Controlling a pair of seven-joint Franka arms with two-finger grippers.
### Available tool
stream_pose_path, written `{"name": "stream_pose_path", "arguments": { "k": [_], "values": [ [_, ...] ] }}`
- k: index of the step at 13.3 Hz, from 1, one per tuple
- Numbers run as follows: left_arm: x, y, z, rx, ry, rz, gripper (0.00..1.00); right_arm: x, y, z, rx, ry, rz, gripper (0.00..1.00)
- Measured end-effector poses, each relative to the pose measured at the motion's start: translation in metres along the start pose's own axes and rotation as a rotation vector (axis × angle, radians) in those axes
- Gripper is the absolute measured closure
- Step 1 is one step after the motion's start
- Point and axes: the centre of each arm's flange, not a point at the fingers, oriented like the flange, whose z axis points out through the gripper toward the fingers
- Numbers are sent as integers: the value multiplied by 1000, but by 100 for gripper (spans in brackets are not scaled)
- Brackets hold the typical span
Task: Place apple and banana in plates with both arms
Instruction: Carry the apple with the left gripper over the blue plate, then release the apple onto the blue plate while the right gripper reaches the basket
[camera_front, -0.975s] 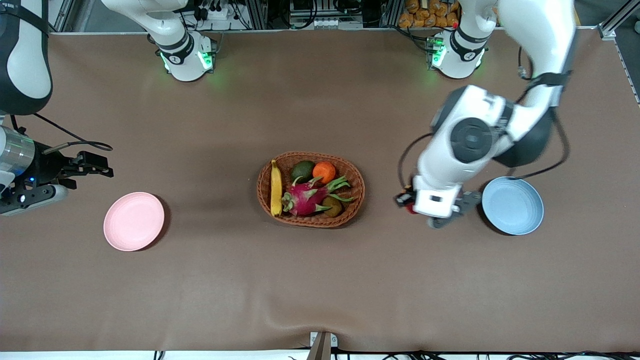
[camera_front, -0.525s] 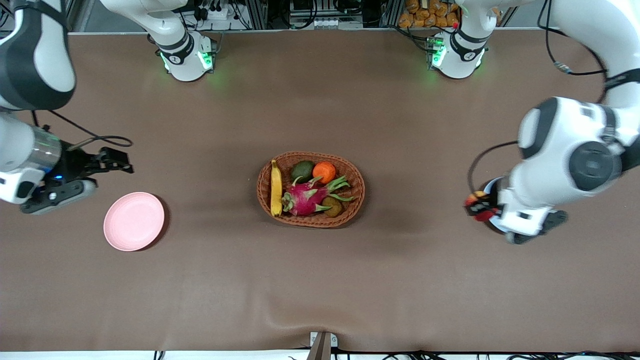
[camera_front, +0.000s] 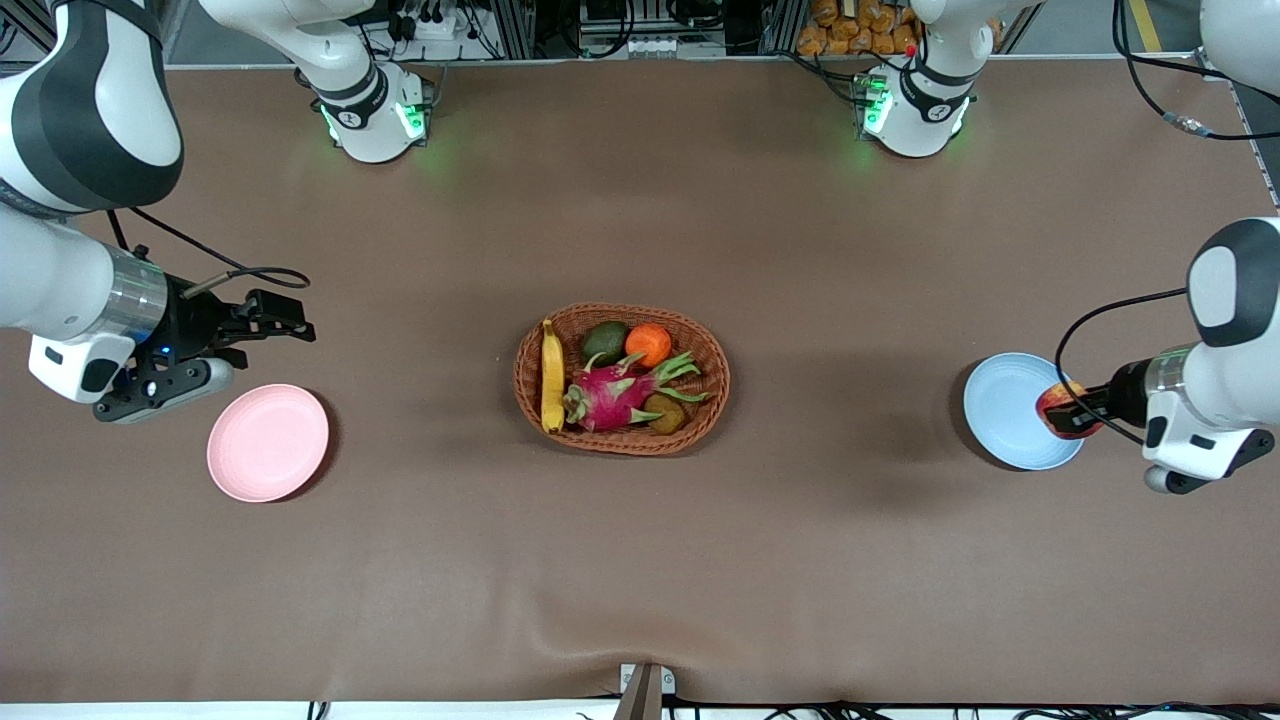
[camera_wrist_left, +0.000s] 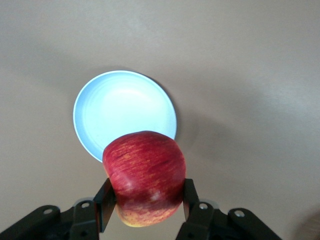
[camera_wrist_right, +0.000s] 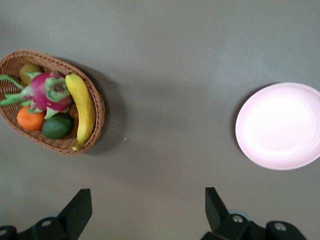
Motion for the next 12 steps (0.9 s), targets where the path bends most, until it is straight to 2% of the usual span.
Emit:
{"name": "stream_pose_path", "arguments": {
  "k": [4, 8, 12],
  "values": [
    [9, -33, 29, 15, -56, -46, 41, 6, -31, 11, -3, -2, 0, 0],
    [25, -53, 81, 15, -128, -78, 41, 13, -32, 22, -4, -6, 0, 0],
    [42, -49, 141, -24, -118, -82, 41, 17, -49, 25, -9, 12, -26, 0]
  ]
}}
